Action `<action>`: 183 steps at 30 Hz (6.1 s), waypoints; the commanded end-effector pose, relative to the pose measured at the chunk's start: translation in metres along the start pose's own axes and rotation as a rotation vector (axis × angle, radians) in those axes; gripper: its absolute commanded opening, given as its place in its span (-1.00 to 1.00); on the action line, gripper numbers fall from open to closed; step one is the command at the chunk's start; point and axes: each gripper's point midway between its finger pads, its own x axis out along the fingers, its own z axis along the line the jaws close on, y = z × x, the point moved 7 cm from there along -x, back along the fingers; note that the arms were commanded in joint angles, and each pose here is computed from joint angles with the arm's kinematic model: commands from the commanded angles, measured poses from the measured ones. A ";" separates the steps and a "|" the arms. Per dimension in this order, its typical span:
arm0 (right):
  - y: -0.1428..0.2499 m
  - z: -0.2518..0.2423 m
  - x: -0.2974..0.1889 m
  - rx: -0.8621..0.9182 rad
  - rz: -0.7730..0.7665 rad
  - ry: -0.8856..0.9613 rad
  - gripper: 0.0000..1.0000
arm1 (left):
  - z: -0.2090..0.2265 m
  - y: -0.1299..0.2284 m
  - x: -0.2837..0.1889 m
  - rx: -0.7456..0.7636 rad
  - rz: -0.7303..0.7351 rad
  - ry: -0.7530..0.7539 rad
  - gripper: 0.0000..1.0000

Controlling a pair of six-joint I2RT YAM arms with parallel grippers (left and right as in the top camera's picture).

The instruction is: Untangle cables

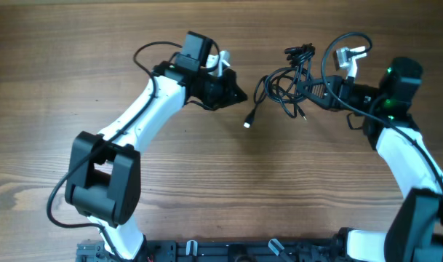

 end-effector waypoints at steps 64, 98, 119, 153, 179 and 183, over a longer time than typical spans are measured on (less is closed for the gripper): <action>0.046 0.013 0.168 -0.186 0.176 0.851 0.24 | 0.148 -0.042 -0.119 -0.422 -0.232 -0.309 -0.92; 0.079 -0.163 0.230 0.222 0.165 0.935 -0.24 | 0.150 -0.037 -0.119 -0.440 -0.214 -0.334 -0.89; 0.042 0.041 0.204 -0.148 0.486 -0.064 -0.92 | 0.111 -0.031 -0.111 -0.022 -0.072 0.023 -0.92; 0.032 0.018 0.167 -0.061 0.500 -0.142 -0.91 | 0.047 0.010 -0.067 0.564 0.083 0.341 -0.25; -0.007 -0.075 0.130 -0.049 0.148 0.800 -0.91 | 0.035 0.028 -0.055 0.525 0.139 0.477 -0.65; -0.006 -0.076 0.129 0.006 0.127 0.818 -0.92 | 0.029 0.029 -0.058 0.509 0.138 0.536 -0.58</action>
